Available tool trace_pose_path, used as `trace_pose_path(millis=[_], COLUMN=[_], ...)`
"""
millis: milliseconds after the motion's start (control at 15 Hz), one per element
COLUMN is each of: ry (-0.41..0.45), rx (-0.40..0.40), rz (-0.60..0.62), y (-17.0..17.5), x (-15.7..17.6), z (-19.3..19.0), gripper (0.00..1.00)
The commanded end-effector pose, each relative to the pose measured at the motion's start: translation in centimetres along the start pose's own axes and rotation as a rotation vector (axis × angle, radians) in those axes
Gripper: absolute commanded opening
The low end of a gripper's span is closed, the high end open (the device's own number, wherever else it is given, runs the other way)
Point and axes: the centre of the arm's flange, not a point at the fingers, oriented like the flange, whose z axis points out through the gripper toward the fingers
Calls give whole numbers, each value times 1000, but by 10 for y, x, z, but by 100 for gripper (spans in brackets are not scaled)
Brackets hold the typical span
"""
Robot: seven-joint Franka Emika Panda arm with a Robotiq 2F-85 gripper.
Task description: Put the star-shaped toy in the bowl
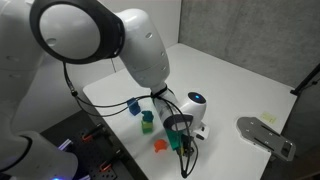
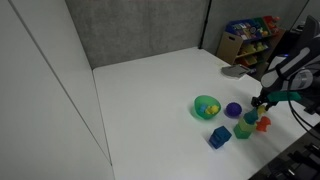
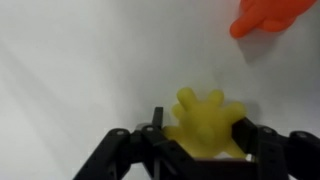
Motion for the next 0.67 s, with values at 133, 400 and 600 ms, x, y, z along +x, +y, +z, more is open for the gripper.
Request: trace_pose_path(millis=[133,400,600], ry=[59,131,163], rx=[55,80,92], rz=[-9,-42,-92], y=[-17,-45,-81], x=[3,5,-3], z=[-60,-119,-154], gripper=[35,26,24])
